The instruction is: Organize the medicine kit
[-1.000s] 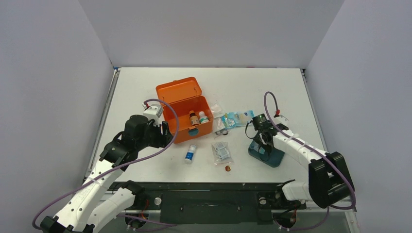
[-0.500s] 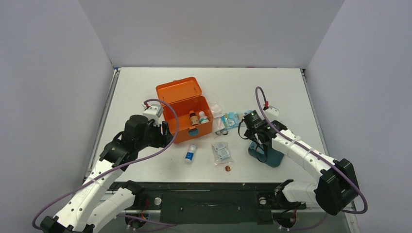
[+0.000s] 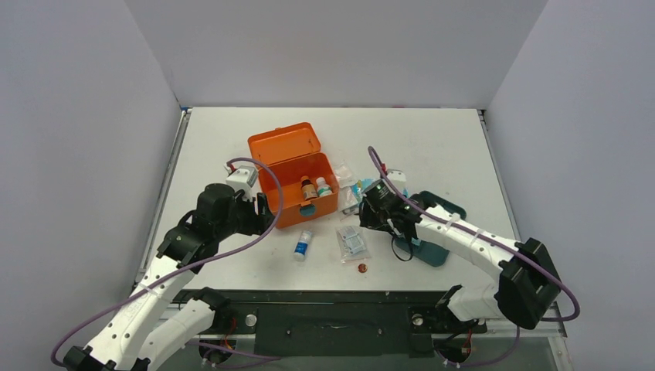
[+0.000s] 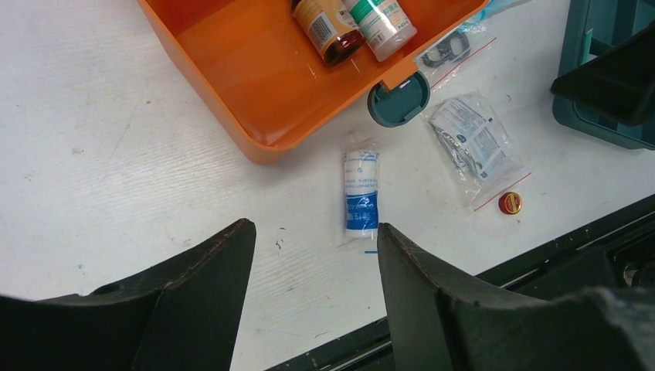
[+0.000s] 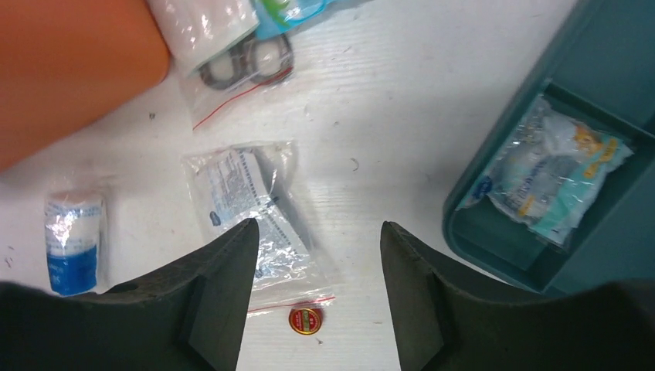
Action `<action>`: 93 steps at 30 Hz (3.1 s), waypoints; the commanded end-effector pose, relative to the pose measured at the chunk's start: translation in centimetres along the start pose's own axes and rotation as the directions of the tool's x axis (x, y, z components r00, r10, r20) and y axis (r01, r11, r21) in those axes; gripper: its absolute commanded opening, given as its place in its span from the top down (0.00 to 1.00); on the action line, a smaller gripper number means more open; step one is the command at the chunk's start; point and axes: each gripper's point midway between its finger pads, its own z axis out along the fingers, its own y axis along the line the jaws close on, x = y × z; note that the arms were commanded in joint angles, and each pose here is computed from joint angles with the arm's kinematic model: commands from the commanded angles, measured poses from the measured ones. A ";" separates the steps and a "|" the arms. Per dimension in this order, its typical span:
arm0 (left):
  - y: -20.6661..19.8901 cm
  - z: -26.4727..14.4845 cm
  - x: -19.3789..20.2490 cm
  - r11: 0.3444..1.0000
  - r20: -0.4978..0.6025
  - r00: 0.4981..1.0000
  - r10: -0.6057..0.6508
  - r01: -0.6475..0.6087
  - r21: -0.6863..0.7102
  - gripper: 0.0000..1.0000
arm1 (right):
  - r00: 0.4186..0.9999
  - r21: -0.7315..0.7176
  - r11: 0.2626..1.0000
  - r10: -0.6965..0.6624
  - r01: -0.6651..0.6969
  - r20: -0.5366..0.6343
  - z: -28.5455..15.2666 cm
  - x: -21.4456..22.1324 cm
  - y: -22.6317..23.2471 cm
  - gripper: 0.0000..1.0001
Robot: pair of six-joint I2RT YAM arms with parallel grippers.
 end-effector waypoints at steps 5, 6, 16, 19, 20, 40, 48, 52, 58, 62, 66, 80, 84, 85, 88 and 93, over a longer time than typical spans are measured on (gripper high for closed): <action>-0.6 -0.8 -1.7 1.000 0.079 0.997 0.006 -0.008 0.022 0.41 | 0.985 -0.223 0.965 -0.158 0.140 -0.066 1.4 1.5 6.1 0.40; -0.5 -0.8 -1.6 1.000 0.078 0.997 0.006 -0.008 0.021 0.41 | 0.982 -0.233 0.960 -0.175 0.155 -0.068 1.5 1.7 6.3 0.40; -0.5 -0.5 -1.4 1.000 0.065 0.998 0.006 -0.007 0.017 0.41 | 0.943 -0.239 0.935 -0.302 0.264 -0.142 4.2 4.4 6.0 0.39; -0.4 -0.4 -1.4 1.000 0.063 0.998 0.006 -0.007 0.013 0.41 | 0.936 -0.241 0.930 -0.317 0.276 -0.151 4.8 4.9 5.9 0.40; -0.4 -0.4 -1.4 1.000 0.062 0.998 0.006 -0.007 0.011 0.41 | 0.934 -0.238 0.931 -0.320 0.278 -0.158 5.0 5.2 5.7 0.41; -0.2 -0.1 -1.2 1.000 0.048 0.999 0.007 -0.007 0.000 0.41 | 0.914 -0.251 0.924 -0.343 0.288 -0.217 6.0 7.5 5.1 0.96; -0.3 0.0 -1.2 1.000 0.042 0.999 0.010 -0.010 0.005 0.41 | 0.945 -0.196 0.943 -0.298 0.270 -0.133 4.1 4.9 4.4 1.00; -0.2 0.0 -1.1 1.000 0.041 0.999 0.011 -0.011 0.003 0.41 | 0.966 -0.171 0.956 -0.252 0.238 -0.062 2.2 2.7 4.1 1.00; -0.2 -0.1 -1.1 1.000 0.042 0.999 0.011 -0.011 0.001 0.41 | 0.987 -0.137 0.978 -0.152 0.158 0.050 -1.4 -1.2 2.9 1.00; -0.3 -0.2 -1.2 1.000 0.046 0.999 0.010 -0.010 0.004 0.41 | 0.995 -0.074 0.996 -0.049 0.055 0.085 -2.6 -3.3 0.0 1.00; -0.4 -0.2 -1.3 1.000 0.050 0.999 0.012 -0.012 0.010 0.41 | 0.991 -0.008 0.999 0.040 -0.040 0.129 -3.0 -4.9 -3.2 1.00; -0.4 -0.7 -1.5 1.000 0.070 0.997 0.013 -0.014 0.014 0.41 | 0.972 0.148 0.971 0.162 -0.188 0.170 -2.0 -7.2 -10.2 1.00; -0.5 -0.7 -1.5 1.000 0.071 0.997 0.014 -0.015 0.017 0.41 | 0.964 0.179 0.956 0.199 -0.231 0.178 -1.5 -7.9 -11.9 1.00; -0.5 -0.7 -1.5 1.000 0.070 0.997 0.015 -0.016 0.018 0.41 | 0.960 0.190 0.951 0.210 -0.245 0.184 -1.4 -8.1 -12.5 1.00; -0.6 -0.7 -1.5 1.000 0.069 0.997 0.015 -0.016 0.021 0.41 | 0.956 0.213 0.940 0.228 -0.265 0.182 -0.9 -8.3 -13.6 1.00; -0.6 -0.7 -1.6 1.000 0.071 0.997 0.016 -0.018 0.026 0.41 | 0.945 0.235 0.921 0.273 -0.311 0.180 0.5 -8.3 -15.3 1.00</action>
